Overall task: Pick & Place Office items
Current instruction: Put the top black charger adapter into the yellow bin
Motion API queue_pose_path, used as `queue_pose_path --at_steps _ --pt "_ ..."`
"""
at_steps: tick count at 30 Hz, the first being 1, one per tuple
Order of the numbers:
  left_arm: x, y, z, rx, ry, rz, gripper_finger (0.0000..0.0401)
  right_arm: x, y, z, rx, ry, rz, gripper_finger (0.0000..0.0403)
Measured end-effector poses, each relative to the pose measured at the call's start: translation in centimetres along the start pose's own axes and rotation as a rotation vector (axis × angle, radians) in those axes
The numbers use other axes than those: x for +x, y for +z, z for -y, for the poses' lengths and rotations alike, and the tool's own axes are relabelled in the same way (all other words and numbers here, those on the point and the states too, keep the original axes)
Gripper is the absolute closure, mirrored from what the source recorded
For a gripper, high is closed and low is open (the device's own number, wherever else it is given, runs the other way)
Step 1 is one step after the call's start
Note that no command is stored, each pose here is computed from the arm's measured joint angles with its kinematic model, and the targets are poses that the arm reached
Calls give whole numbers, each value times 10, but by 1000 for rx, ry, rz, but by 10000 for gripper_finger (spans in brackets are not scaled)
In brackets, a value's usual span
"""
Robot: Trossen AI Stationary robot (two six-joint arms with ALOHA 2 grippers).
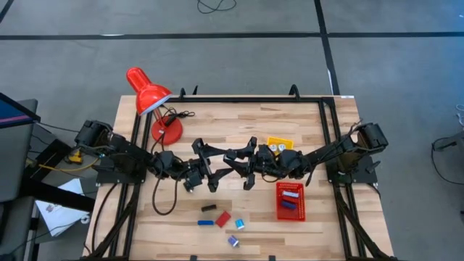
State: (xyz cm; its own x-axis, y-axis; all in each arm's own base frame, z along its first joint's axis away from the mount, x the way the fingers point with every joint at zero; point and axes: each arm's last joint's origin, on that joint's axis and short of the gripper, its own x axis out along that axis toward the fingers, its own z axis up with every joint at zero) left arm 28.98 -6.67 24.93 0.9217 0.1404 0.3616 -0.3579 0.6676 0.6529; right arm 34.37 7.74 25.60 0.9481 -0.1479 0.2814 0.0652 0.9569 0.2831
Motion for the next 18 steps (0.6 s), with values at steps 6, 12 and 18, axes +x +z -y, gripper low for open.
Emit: queue_pose_path --at_steps 6,12,18 --pt "1 -2 -1 8 0 -3 108 0 -1 0 51 1 -5 255" --pt "3 -7 -6 20 18 -14 134 0 0 0 73 -2 0 256" --pt "3 -7 -5 22 22 -18 138 -2 -1 -4 74 2 -3 254"
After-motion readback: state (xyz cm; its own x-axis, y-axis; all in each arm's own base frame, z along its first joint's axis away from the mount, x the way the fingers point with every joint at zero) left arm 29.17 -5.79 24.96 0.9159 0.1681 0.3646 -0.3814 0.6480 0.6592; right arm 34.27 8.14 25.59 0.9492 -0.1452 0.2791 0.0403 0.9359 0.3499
